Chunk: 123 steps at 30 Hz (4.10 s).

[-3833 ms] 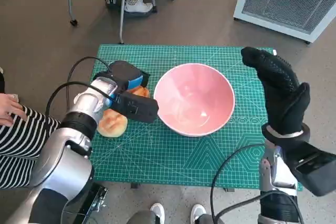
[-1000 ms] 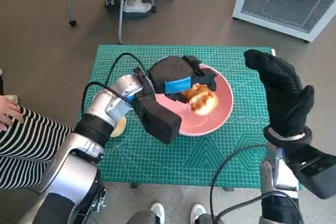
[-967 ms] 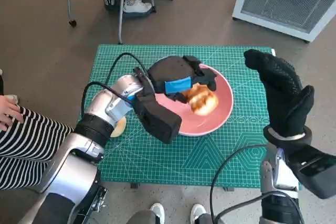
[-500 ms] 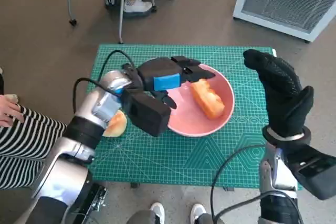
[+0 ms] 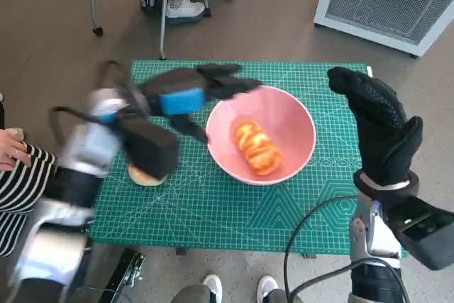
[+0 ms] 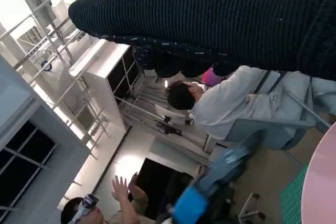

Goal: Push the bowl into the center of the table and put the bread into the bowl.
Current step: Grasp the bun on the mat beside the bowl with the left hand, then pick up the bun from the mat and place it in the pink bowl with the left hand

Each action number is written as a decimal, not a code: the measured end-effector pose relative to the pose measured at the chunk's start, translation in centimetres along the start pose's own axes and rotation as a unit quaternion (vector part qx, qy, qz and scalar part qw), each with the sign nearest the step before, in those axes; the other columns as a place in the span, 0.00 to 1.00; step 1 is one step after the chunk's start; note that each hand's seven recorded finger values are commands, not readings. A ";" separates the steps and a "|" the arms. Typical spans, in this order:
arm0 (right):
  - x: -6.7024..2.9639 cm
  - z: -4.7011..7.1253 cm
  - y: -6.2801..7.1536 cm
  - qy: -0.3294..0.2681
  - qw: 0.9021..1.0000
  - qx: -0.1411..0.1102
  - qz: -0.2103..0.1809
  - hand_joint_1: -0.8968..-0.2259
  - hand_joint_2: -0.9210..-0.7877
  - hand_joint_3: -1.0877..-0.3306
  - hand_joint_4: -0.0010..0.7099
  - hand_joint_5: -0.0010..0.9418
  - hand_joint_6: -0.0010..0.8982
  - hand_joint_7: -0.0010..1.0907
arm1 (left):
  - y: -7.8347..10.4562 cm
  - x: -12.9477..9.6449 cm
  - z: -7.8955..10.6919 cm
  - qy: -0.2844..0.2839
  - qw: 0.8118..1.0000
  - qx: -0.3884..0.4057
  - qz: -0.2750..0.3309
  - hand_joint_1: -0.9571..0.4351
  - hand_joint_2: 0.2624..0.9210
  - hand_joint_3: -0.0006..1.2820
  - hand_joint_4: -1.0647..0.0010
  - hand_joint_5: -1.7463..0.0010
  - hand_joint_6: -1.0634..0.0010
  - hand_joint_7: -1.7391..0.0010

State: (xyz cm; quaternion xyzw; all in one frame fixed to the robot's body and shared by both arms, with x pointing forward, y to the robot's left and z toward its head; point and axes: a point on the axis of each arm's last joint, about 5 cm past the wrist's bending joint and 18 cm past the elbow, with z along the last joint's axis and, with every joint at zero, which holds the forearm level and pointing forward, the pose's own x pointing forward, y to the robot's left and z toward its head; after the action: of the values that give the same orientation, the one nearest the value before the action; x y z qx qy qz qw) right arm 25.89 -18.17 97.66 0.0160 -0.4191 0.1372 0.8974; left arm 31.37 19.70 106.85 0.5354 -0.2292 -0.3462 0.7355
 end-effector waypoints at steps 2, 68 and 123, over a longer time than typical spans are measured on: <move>0.02 0.0 0.0 0.000 1.000 0.001 0.001 0.34 0.00 0.52 0.21 0.00 0.06 0.40 | 0.5 -1.1 -0.1 0.007 1.000 0.000 0.003 0.44 0.75 0.00 0.92 1.00 0.83 0.96; 0.11 0.1 -0.4 0.003 1.000 0.011 0.015 0.34 0.00 0.52 0.20 0.00 0.05 0.41 | -7.9 -4.8 -5.2 0.250 0.948 -0.077 -0.182 0.74 0.80 0.02 0.62 0.97 0.48 0.95; 0.11 0.1 -0.6 0.009 1.000 0.011 0.013 0.34 0.00 0.52 0.20 0.00 0.04 0.41 | 0.1 -0.9 1.9 0.058 0.992 0.023 0.107 0.69 0.98 0.01 0.22 0.42 0.36 0.36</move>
State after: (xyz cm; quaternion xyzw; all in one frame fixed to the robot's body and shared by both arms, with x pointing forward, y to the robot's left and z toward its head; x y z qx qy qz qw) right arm 26.07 -18.76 97.84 0.0193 -0.4092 0.1533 0.8993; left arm 29.50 19.17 107.61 0.5432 -0.2503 -0.2285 0.7681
